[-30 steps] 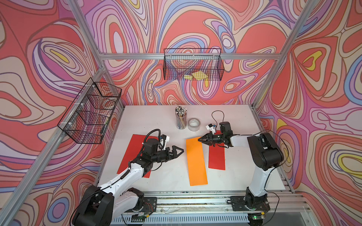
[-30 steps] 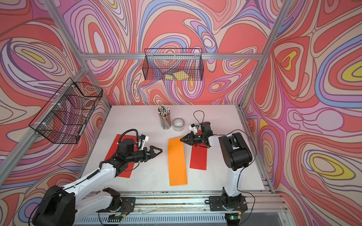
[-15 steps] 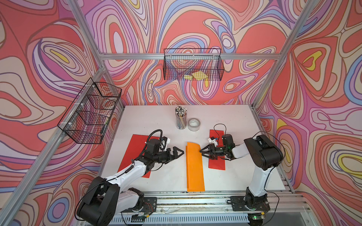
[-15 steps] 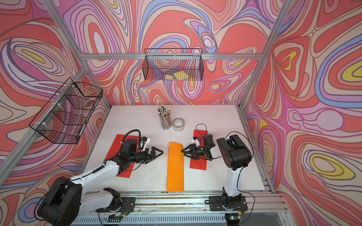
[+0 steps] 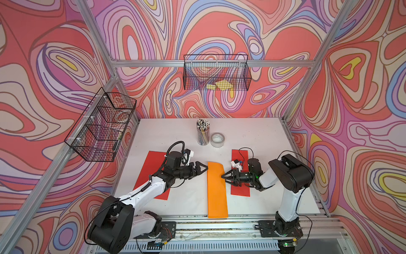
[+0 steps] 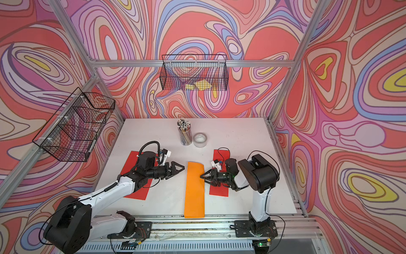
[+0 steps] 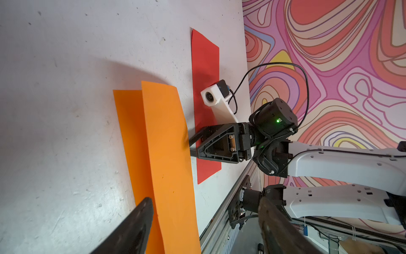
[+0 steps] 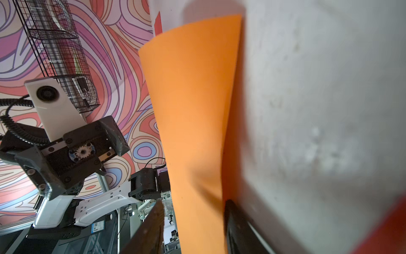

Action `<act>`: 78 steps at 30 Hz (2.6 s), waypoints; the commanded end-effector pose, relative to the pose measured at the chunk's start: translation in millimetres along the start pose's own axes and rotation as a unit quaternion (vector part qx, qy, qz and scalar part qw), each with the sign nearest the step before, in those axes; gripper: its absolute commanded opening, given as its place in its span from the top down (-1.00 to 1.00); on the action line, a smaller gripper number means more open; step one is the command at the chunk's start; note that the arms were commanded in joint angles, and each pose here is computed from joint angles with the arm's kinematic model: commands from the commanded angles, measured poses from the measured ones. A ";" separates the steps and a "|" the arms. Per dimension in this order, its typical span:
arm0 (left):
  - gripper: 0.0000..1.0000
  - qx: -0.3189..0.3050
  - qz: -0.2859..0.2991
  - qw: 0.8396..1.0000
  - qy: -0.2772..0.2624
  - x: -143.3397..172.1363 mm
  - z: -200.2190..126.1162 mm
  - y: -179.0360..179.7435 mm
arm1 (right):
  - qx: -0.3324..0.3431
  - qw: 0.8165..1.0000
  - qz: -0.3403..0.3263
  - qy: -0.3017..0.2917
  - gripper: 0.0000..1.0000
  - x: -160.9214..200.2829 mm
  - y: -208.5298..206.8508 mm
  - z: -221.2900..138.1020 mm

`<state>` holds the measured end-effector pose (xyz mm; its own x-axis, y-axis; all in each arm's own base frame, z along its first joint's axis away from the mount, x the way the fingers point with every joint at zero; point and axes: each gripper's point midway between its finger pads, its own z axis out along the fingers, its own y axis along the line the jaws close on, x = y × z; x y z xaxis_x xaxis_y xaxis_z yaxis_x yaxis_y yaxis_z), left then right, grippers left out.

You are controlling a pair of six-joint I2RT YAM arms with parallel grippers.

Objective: Fold the rectangular paper in half along the long edge
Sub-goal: Fold the paper at the center of the board.

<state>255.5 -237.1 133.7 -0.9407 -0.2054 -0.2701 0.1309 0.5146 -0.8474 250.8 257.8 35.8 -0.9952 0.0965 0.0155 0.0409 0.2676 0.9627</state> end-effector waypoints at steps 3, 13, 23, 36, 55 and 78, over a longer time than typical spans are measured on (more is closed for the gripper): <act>-0.34 -0.009 0.003 1.000 0.020 6.6 11.6 0.9 | 0.005 1.000 0.020 -0.001 0.32 8.7 -5.7 10.4; -0.21 -0.021 0.000 1.000 0.023 10.0 11.7 6.0 | 0.016 1.000 0.008 0.006 0.91 3.1 0.0 18.9; 0.06 -0.036 0.008 0.999 0.033 -6.3 26.7 -4.0 | 0.106 0.993 -0.054 0.010 1.00 -34.9 17.1 25.4; 0.64 -0.063 -0.035 0.994 0.079 -26.1 91.9 36.3 | 0.124 0.990 -0.061 0.037 1.00 -56.7 9.7 42.9; 0.85 -0.106 -0.086 0.985 0.108 -0.8 112.2 89.1 | 0.209 0.974 -0.084 0.015 0.24 -60.7 7.8 19.7; 1.00 -0.112 -0.109 0.982 0.107 6.2 119.2 105.0 | 0.280 0.953 -0.117 0.005 1.00 3.9 9.2 15.1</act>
<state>313.8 -293.6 17.8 -0.9892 -0.1426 -0.0329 -0.0602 0.6011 -0.7969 239.8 273.4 44.5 -0.9855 -0.0598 -0.1586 -0.1492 0.7497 0.6447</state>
